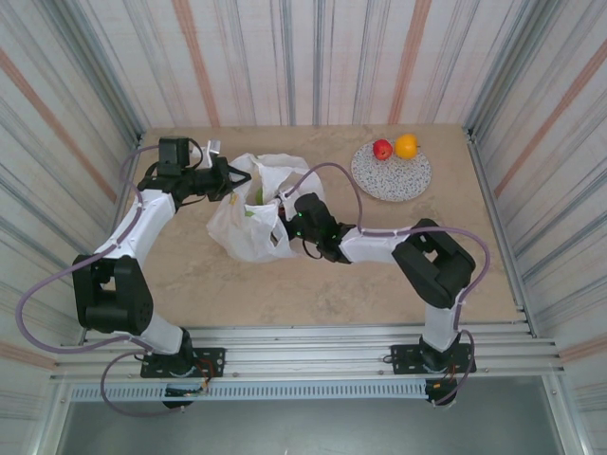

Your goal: Place the fruits into the plastic bag

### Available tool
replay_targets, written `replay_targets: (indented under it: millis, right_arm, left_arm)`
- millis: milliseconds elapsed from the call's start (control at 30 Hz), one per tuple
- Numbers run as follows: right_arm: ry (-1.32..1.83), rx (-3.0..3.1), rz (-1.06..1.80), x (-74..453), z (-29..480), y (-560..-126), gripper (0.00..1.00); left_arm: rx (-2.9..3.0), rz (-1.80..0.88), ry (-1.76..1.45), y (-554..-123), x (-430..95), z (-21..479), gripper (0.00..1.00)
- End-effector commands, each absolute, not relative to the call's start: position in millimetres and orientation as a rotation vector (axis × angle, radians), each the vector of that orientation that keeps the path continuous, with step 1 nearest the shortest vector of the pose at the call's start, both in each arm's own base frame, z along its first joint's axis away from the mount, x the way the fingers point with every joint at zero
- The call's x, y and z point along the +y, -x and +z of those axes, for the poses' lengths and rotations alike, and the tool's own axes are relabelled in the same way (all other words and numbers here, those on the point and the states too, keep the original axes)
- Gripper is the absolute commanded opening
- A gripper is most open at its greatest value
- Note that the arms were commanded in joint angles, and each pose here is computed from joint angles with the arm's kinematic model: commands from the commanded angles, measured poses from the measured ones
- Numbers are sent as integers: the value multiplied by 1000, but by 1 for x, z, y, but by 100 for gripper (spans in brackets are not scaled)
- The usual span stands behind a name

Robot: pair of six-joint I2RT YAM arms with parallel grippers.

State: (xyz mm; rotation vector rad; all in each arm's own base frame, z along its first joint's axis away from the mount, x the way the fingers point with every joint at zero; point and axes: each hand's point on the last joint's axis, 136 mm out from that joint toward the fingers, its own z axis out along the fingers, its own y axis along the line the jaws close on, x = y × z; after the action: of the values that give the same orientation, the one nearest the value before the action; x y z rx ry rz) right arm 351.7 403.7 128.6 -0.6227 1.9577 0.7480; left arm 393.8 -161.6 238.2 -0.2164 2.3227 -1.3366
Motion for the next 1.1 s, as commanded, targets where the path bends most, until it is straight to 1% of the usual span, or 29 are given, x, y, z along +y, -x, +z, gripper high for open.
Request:
replay_targets:
  millis: [0, 133, 333, 533, 633, 867, 967, 1067]
  right_arm:
    - [574, 1913, 764, 416, 140, -369, 58]
    - [625, 1968, 815, 431, 127, -366, 61]
    - [699, 2034, 884, 445, 119, -361, 71]
    - [666, 2034, 897, 430, 133, -366, 86]
    - [651, 2034, 906, 421, 139, -367, 91]
    - [631, 2050, 933, 396, 148, -359, 90]
    - [651, 2066, 963, 387, 151, -350, 87]
    - [722, 2072, 1034, 380, 156, -331, 84]
  left_arm:
    - [2332, -1369, 202, -388, -167, 241, 0]
    - [2332, -1371, 201, -387, -167, 241, 0]
    - [2330, -1371, 200, -388, -167, 242, 0]
    - [2330, -1370, 201, -387, -167, 241, 0]
    - [2332, -1371, 201, -387, -167, 241, 0]
    - [2333, -1366, 204, -388, -166, 240, 0]
    - [2333, -1364, 205, -388, -166, 240, 0]
    - [2333, -1358, 203, -388, -165, 240, 0]
